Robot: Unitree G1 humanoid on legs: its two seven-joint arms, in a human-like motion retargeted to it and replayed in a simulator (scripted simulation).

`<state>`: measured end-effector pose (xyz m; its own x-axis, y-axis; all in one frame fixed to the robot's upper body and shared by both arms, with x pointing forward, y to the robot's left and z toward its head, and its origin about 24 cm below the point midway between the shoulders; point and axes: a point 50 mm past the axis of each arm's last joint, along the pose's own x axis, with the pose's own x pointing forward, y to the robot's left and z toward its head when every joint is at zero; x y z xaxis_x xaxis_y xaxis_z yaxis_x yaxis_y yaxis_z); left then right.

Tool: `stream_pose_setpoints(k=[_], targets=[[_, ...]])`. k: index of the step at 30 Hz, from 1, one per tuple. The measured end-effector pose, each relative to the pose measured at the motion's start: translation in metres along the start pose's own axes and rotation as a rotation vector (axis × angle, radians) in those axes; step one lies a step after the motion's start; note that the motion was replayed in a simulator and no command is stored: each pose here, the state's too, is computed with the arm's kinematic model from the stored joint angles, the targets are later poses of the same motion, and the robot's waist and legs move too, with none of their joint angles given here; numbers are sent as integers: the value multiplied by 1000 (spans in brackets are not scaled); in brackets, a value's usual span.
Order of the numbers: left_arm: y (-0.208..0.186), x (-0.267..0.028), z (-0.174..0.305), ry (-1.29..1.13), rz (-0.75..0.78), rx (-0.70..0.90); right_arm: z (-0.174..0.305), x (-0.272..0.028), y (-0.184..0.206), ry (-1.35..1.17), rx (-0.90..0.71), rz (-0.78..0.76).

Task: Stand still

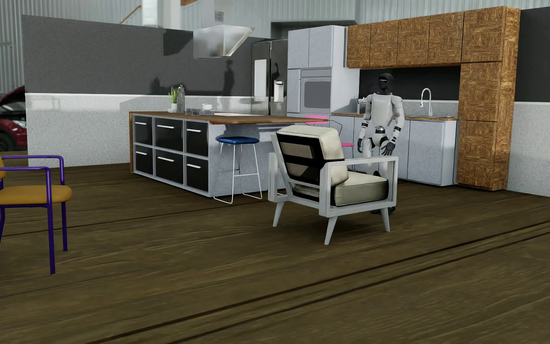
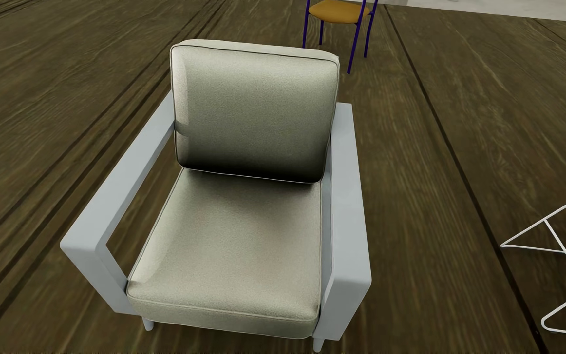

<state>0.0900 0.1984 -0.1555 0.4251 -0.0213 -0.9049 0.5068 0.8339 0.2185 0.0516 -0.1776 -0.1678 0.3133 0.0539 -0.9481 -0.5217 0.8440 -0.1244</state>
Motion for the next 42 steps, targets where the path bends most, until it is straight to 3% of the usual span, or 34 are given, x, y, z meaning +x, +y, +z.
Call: stream_pose_setpoints(k=[42], targets=[[0,0,1,-4,-1,-1,0,0,1,1,-4,2]])
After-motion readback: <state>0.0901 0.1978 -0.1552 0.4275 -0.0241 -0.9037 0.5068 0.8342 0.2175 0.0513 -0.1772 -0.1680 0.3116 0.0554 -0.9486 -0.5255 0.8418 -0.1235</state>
